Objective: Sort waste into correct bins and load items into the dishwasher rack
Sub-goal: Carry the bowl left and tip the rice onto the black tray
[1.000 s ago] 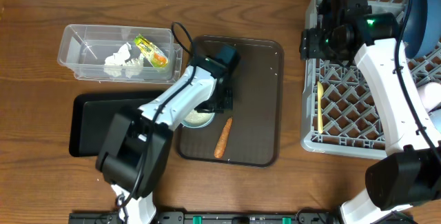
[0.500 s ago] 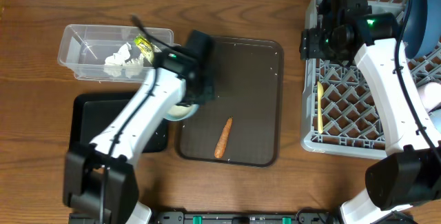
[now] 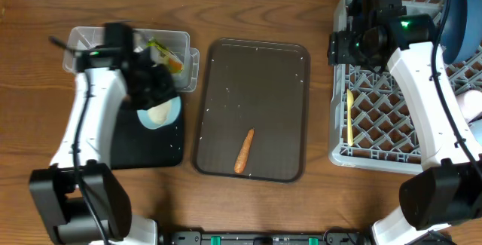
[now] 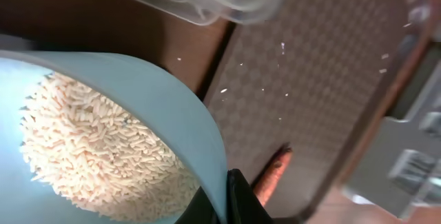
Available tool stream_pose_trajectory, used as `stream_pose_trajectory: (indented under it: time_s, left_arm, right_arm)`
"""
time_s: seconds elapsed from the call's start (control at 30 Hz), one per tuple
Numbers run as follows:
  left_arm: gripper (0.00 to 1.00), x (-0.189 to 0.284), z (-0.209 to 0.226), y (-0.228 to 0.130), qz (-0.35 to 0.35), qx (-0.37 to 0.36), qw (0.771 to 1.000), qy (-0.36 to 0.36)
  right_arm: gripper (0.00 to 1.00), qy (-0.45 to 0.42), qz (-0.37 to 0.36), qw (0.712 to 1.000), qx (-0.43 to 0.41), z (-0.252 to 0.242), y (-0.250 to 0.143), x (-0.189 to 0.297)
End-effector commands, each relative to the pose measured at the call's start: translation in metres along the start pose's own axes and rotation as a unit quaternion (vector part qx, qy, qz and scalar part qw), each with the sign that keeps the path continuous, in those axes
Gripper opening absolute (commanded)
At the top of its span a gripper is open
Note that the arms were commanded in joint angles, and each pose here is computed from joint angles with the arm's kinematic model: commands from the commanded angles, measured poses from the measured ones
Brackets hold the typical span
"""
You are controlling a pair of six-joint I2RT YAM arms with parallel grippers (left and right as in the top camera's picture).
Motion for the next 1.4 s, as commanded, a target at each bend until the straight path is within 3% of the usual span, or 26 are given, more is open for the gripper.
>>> stream_pose_trajectory:
  time_s: [0.0, 0.17, 0.43, 0.63, 1.1, 1.37]
  left_arm:
    - [0.06, 0.018, -0.002, -0.001, -0.014, -0.019, 0.993, -0.114]
    - [0.06, 0.05, 0.003, 0.003, -0.064, -0.01, 0.956, -0.287]
    - [0.06, 0.055, 0.058, -0.012, -0.121, 0.073, 0.927, -0.347]
    - [0.06, 0.069, 0.069, -0.015, -0.216, 0.034, 0.869, -0.444]
    - [0.06, 0.058, 0.073, -0.025, -0.259, -0.044, 0.868, -0.421]
    - [0.06, 0.058, 0.074, -0.024, -0.264, -0.054, 0.868, -0.417]
  right_arm:
    - [0.74, -0.004, 0.002, 1.0, 0.007, 0.001, -0.001, -0.002]
    - [0.74, -0.012, 0.0, 1.0, 0.007, -0.001, -0.001, -0.002]
    - [0.74, -0.012, 0.0, 1.0, 0.007, -0.001, -0.001, -0.002]
    - [0.74, -0.012, 0.0, 1.0, 0.007, -0.001, -0.001, -0.002]
    - [0.74, -0.013, 0.001, 1.0, 0.007, -0.001, -0.001, -0.002]
    - [0.74, -0.013, 0.001, 1.0, 0.006, -0.002, -0.001, -0.002]
Point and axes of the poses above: each gripper's point midway between its finger pads, its own x axis back along the fingers, its own z axis along the line the jaws close on, y = z × x, the point moved 3 cm from there along x, back along the fingers, and after that the axes turned 8 degrees about -x, right-handed, at the moved point
